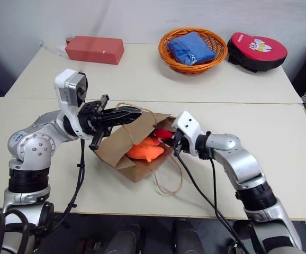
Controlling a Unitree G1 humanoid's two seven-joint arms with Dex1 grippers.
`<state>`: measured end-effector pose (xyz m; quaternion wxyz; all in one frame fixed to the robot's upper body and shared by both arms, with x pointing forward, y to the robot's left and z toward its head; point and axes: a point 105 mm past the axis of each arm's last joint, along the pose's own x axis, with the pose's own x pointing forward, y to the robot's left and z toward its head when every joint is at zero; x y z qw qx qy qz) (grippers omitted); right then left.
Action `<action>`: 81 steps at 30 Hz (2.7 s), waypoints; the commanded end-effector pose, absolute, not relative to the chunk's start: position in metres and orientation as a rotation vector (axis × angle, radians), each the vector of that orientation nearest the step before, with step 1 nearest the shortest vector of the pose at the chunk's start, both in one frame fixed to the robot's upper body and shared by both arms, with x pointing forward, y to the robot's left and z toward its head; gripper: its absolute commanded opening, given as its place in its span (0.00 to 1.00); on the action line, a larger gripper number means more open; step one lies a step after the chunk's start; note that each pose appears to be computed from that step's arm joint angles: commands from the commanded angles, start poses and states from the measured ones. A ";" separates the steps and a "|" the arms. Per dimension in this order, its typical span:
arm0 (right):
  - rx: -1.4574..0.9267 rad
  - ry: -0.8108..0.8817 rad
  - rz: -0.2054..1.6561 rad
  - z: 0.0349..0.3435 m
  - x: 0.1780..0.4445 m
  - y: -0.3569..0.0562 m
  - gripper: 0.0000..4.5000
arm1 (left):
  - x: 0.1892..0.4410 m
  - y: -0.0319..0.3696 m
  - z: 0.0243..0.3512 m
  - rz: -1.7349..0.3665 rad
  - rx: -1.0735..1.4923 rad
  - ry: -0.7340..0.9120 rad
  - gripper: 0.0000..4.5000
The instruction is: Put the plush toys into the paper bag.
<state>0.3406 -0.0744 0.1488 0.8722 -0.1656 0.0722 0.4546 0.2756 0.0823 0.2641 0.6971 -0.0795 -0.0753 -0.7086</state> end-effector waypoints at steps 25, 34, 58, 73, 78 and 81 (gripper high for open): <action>-0.133 0.015 1.249 0.170 0.331 -0.028 0.90 | 0.267 0.088 0.264 -1.571 -0.139 -0.233 0.00; -0.072 0.114 1.290 0.184 0.321 -0.088 0.99 | 0.263 0.096 0.261 -1.534 -0.128 -0.211 0.00; 0.403 0.928 1.128 0.119 0.270 -0.098 0.86 | 0.259 0.095 0.261 -1.526 -0.121 -0.195 0.00; 0.513 0.615 1.062 0.180 0.292 -0.132 0.01 | 0.265 0.091 0.259 -1.539 -0.111 -0.224 0.00; 0.550 0.417 1.096 0.230 0.291 -0.155 0.01 | 0.267 0.088 0.269 -1.574 -0.130 -0.269 0.00; 0.553 0.301 1.060 0.261 0.297 -0.171 0.01 | 0.271 0.087 0.274 -1.594 -0.122 -0.289 0.00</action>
